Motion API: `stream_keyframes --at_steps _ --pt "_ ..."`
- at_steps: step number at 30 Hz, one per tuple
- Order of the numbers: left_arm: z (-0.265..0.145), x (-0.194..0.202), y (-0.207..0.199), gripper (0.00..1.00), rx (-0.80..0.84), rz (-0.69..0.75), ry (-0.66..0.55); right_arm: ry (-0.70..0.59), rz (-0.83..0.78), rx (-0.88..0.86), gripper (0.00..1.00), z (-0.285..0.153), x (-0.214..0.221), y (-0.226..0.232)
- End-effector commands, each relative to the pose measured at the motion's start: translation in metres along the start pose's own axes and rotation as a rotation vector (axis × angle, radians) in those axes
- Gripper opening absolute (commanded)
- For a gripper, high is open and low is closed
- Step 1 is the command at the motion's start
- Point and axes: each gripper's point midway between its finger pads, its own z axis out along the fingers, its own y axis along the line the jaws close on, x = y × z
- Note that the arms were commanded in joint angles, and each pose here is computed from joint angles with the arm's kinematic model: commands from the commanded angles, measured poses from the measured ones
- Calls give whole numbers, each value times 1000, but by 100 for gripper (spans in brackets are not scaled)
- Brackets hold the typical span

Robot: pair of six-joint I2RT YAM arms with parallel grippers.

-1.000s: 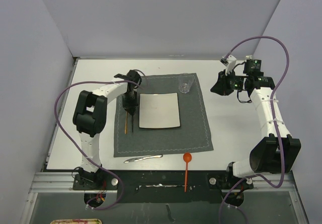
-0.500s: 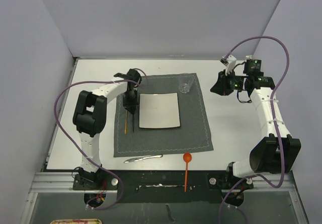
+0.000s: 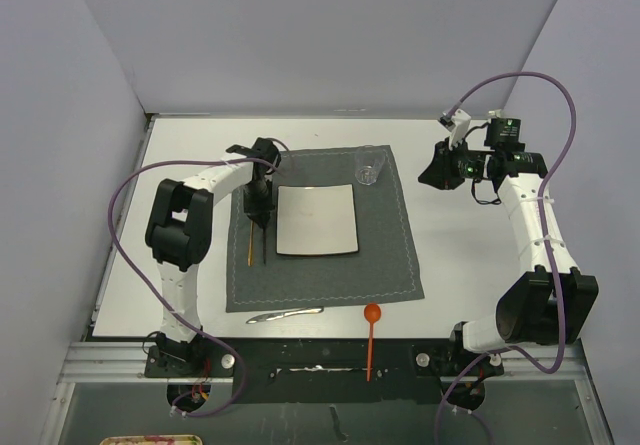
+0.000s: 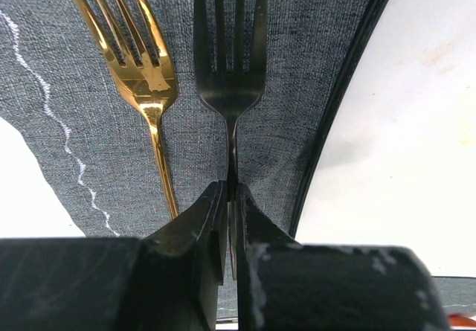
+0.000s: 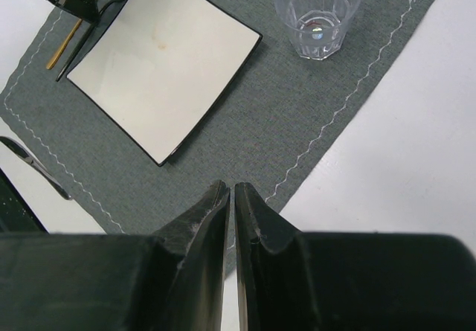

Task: Set the dinner table for one person
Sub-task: Adjust the fork on the napkin.

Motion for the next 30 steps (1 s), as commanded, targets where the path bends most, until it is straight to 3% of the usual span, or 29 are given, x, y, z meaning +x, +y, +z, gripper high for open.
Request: stream_keyframes --at_steps 1,30 --pt "-7 -8 -6 0 41 6 8 -65 -42 -13 11 -8 -22 4" --pt "2 1 3 6 34 38 43 -84 -26 -40 12 -14 -26 8"
